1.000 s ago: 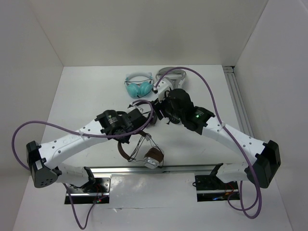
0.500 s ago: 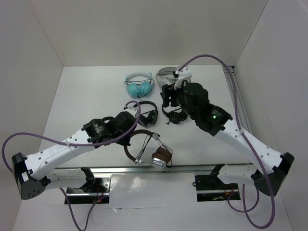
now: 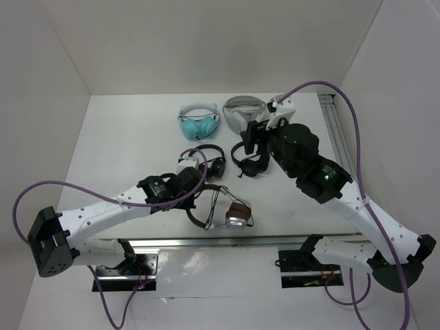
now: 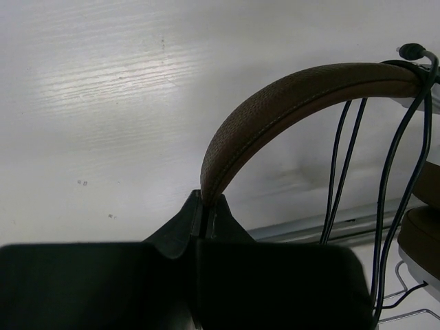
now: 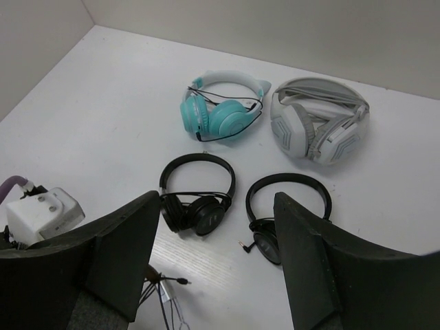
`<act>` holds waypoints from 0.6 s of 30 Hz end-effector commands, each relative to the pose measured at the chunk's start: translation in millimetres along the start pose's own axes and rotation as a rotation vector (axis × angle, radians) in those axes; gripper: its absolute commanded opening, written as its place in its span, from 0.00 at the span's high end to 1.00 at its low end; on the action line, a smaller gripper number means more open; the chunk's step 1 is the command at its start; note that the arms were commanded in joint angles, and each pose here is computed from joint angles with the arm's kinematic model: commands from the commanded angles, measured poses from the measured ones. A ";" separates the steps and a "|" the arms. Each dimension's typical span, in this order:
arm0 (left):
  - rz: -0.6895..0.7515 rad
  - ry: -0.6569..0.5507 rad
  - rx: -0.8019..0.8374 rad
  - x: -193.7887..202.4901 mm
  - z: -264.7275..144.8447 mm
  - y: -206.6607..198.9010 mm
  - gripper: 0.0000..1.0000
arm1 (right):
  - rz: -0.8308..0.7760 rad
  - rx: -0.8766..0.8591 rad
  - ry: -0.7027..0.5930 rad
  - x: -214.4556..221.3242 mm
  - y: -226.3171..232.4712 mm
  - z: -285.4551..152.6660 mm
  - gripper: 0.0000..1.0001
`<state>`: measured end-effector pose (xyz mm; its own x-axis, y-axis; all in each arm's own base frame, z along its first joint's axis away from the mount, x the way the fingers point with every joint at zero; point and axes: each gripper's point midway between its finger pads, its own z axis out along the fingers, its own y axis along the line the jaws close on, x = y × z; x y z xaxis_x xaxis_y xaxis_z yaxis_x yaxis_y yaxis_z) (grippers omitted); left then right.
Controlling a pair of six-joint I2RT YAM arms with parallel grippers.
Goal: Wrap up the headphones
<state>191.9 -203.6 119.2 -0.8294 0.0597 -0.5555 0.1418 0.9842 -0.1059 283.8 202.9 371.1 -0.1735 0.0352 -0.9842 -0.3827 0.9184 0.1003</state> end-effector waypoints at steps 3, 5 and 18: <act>-0.137 -0.122 0.082 -28.9 8.0 -27.5 1.00 | 0.011 0.026 0.002 1.7 -7.8 -7.0 0.26; -0.144 -0.112 0.088 -27.9 15.9 -33.5 1.00 | 0.011 0.026 0.002 1.8 -7.8 -7.0 0.26; -0.222 -0.075 -0.030 -5.2 80.0 -36.6 1.00 | 0.026 0.002 -0.031 -4.4 -11.1 -26.3 0.26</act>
<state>223.5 -243.7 57.2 -0.8311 -0.0581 -0.5530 0.0212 0.9905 -0.1360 268.7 186.4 377.8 -0.1565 0.0596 -0.9859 -0.3772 0.9189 0.1154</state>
